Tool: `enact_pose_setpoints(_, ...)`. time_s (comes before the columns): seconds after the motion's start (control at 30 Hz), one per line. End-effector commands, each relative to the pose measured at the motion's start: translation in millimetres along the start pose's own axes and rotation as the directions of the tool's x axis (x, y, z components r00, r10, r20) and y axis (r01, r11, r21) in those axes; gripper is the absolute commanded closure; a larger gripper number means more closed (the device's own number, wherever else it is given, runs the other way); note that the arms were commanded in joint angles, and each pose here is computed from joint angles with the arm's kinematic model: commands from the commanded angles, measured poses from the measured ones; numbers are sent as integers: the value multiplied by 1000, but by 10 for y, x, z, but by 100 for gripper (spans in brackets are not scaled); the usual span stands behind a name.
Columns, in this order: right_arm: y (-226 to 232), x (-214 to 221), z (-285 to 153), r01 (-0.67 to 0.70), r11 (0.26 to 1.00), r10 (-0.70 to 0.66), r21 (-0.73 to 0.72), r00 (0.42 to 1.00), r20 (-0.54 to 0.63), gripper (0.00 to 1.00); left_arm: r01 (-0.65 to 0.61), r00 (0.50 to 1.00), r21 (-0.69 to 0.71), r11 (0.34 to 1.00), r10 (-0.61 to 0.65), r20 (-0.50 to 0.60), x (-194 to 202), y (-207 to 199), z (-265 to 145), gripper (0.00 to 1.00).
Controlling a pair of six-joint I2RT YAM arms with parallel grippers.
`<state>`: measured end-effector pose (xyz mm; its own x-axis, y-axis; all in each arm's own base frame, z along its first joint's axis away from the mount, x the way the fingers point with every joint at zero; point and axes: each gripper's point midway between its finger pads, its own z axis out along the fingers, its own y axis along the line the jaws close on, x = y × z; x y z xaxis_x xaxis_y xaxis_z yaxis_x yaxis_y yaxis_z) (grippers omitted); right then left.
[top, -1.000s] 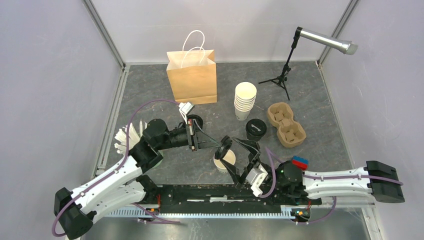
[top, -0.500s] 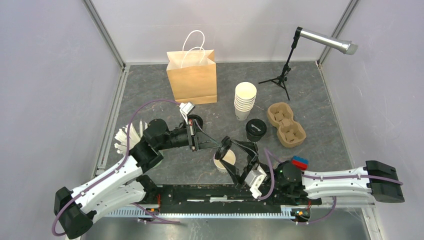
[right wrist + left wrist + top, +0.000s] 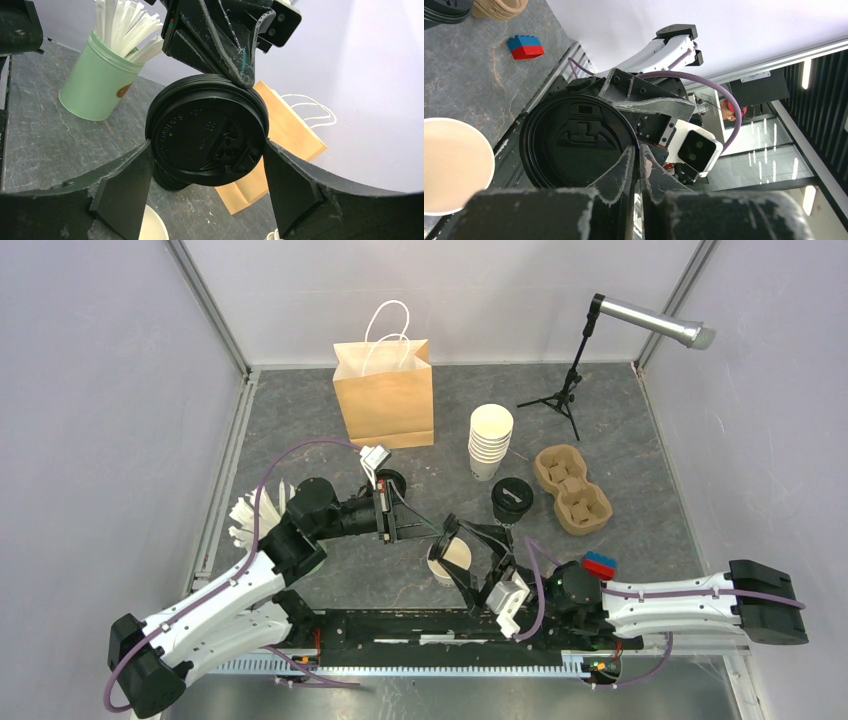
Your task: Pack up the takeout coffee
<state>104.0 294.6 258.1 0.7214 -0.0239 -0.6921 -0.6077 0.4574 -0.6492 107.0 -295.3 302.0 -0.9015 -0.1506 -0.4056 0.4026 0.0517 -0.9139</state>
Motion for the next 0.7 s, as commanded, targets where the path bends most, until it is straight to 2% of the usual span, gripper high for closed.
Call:
enact_pose_setpoints(0.0, -140, -212, 85, -25, 999, 23, 36, 998, 61, 19, -7, 1000, 32, 999, 7, 11, -57, -159, 4, 84)
enact_pose_setpoints(0.07, -141, -174, 68, -44, 998, 43, 41, 998, 42, 20, -21, 1000, 24, 999, 21, 17, -75, -166, 2, 79)
enact_pose_setpoints(0.13, -138, -109, 45, -66, 997, 66, 43, 998, 4, 21, -46, 999, 0, 999, 46, 26, -115, -175, 4, 61)
enact_pose_setpoints(0.17, -150, -72, 26, -80, 996, 81, 49, 997, -20, 21, -68, 997, -18, 998, 69, 34, -149, -184, 1, 48)
enact_pose_setpoints(0.23, -145, 48, -15, -121, 992, 126, 47, 986, -112, 21, -104, 993, -72, 992, 108, 55, -224, -181, -18, 31)
enact_pose_setpoints(0.33, -227, 176, -95, -182, 981, 195, 73, 944, -267, 21, -162, 980, -202, 966, 181, 84, -367, -121, -88, 9)
enact_pose_setpoints(0.4, -300, 205, -154, -212, 973, 230, 88, 906, -356, 21, -211, 965, -290, 934, 247, 92, -460, -49, -152, 0)
enact_pose_setpoints(0.53, -447, 237, -343, -252, 961, 275, 118, 799, -534, 21, -249, 934, -491, 835, 341, 108, -652, 237, -327, 0)
enact_pose_setpoints(0.67, -588, 110, -402, -286, 950, 302, 127, 733, -609, 21, -253, 904, -646, 720, 413, 106, -793, 507, -538, 0)
